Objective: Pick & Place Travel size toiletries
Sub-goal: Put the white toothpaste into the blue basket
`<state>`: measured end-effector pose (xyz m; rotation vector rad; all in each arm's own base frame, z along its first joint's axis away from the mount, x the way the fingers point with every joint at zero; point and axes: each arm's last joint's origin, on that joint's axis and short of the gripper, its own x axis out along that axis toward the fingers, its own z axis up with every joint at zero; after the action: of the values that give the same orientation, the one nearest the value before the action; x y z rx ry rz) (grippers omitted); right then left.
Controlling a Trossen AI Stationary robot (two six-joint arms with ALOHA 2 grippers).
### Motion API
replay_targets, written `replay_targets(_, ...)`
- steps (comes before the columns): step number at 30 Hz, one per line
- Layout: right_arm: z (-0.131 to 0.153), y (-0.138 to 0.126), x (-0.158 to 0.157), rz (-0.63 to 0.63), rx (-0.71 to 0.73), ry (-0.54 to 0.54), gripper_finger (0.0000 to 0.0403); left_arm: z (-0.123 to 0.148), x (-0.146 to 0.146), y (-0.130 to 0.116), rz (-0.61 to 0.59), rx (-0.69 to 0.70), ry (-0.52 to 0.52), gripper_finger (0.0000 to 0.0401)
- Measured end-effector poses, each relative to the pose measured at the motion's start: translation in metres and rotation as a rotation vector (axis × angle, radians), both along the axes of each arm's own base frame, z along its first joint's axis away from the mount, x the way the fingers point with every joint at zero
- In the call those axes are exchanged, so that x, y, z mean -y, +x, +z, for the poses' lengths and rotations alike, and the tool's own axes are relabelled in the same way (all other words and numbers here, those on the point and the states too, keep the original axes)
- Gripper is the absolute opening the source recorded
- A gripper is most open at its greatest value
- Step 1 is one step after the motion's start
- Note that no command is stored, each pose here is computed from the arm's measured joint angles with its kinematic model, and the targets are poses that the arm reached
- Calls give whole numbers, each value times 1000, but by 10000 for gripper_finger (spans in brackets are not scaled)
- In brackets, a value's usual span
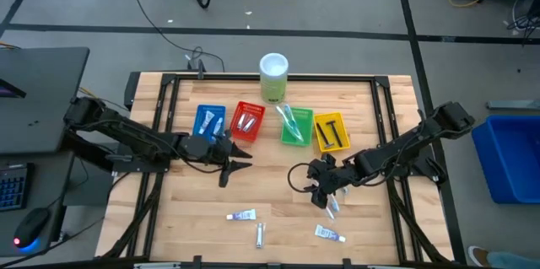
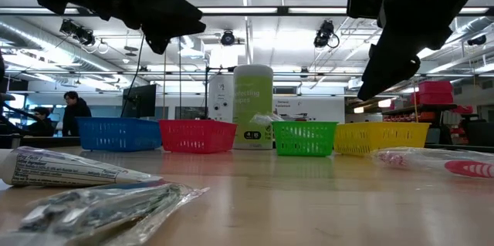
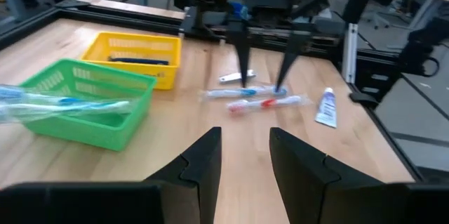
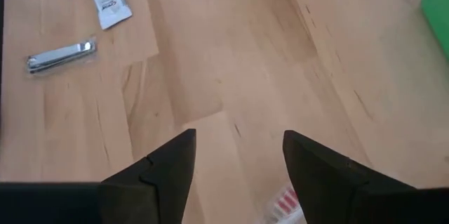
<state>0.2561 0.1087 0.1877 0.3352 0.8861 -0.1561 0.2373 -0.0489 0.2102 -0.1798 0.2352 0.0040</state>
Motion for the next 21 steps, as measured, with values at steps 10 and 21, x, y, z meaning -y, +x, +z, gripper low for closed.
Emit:
replay_targets(10, 0, 2, 4, -16, 0, 0, 209, 0, 13, -3, -56, 0, 0, 129)
replay_targets(21, 0, 2, 4, -17, 1, 0, 220, 0, 27, -7, -113, 1, 0, 129)
